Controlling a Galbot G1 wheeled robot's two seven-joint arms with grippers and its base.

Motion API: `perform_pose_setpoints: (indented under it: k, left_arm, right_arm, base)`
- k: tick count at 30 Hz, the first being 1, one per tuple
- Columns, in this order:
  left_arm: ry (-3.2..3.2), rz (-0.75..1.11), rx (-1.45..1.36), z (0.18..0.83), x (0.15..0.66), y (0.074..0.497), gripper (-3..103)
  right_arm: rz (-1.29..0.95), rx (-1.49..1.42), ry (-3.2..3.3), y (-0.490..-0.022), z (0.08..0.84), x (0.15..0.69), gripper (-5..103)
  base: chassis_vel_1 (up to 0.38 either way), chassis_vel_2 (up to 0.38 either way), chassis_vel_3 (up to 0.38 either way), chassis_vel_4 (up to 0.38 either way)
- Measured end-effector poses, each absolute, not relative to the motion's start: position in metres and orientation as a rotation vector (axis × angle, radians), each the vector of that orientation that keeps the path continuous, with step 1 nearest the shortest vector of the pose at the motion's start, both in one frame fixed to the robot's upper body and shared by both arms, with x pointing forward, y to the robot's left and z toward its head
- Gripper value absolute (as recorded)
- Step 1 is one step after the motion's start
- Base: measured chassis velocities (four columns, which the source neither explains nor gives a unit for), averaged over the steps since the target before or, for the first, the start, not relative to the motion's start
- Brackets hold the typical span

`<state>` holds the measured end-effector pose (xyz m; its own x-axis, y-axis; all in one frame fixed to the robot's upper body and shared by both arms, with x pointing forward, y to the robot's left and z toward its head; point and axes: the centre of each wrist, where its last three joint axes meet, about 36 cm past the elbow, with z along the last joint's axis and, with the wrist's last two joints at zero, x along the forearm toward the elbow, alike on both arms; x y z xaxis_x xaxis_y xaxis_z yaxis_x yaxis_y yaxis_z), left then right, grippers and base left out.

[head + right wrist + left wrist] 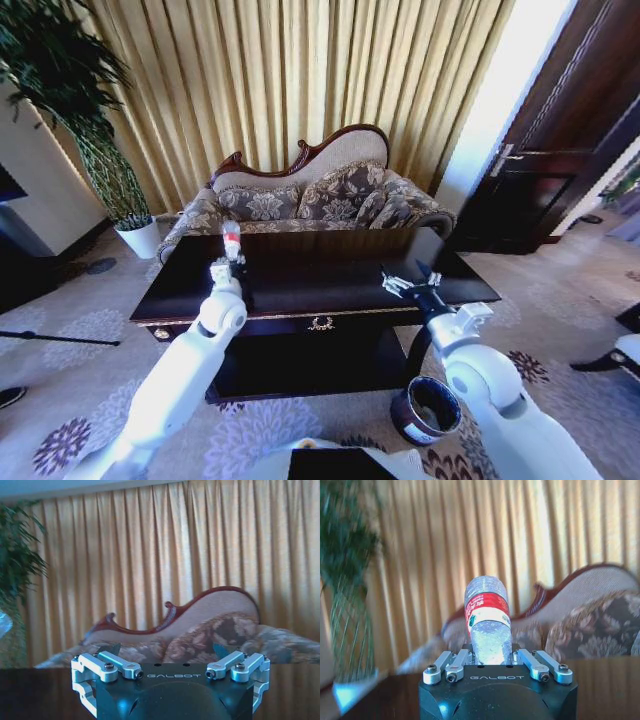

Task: Move to the front of the table and place the trash on the table into the trash bin.

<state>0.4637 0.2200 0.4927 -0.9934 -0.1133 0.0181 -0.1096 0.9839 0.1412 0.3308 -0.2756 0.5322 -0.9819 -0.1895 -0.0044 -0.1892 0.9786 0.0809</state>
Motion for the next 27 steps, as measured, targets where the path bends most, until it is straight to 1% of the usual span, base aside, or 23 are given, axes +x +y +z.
perform_pose_setpoints:
  k: [2,3,4,7,8,9,10,13,14,16,18,27]
  left_arm:
    - [-3.173,-0.333,0.122,0.492,0.458,0.229,30]
    - [-3.173,-0.333,0.122,0.492,0.458,0.229,30]
    - [-3.197,-0.384,0.097,0.492,0.455,0.232,30]
    - [-3.269,-0.609,-0.037,0.488,0.443,0.246,30]
    - [-3.280,-0.654,-0.064,0.488,0.441,0.249,30]
    - [-3.280,-0.654,-0.064,0.488,0.441,0.249,30]
    - [-3.300,-0.757,-0.128,0.487,0.438,0.256,30]
    - [-3.320,-0.973,-0.269,0.486,0.438,0.267,30]
    - [-3.320,-0.973,-0.269,0.486,0.438,0.267,30]
    - [-3.321,-1.078,-0.375,0.486,0.439,0.269,30]
    - [-3.320,-1.135,-0.436,0.486,0.438,0.267,30]
    - [-3.269,-1.253,-0.628,0.481,0.430,0.254,30]
  right_arm:
    - [-0.180,0.355,-3.110,-0.275,0.537,0.337,100]
    - [-0.180,0.355,-3.110,-0.275,0.537,0.337,100]
    - [-0.205,0.382,-3.102,-0.274,0.539,0.340,100]
    - [-0.339,0.510,-3.043,-0.268,0.543,0.352,100]
    - [-0.362,0.532,-3.030,-0.266,0.544,0.354,100]
    - [-0.362,0.532,-3.030,-0.266,0.544,0.354,100]
    - [-0.416,0.588,-2.997,-0.262,0.545,0.359,100]
    - [-0.504,0.711,-2.937,-0.250,0.545,0.370,100]
    - [-0.504,0.711,-2.937,-0.250,0.545,0.370,100]
    - [-0.574,0.816,-2.888,-0.234,0.547,0.382,100]
    - [-0.598,0.882,-2.858,-0.220,0.548,0.393,100]
    - [-0.628,1.031,-2.795,-0.180,0.551,0.422,100]
  base:
    - [0.000,0.000,0.000,0.000]
    - [0.000,0.000,0.000,0.000]
    - [0.000,0.000,0.000,0.000]
    - [0.000,0.000,0.000,0.000]
    - [0.000,0.000,0.000,0.000]
    - [0.000,0.000,0.000,0.000]
    - [0.000,0.000,0.000,0.000]
    - [0.000,0.000,0.000,0.000]
    - [0.000,0.000,0.000,0.000]
    - [0.000,0.000,0.000,0.000]
    - [0.000,0.000,0.000,0.000]
    - [0.000,0.000,0.000,0.000]
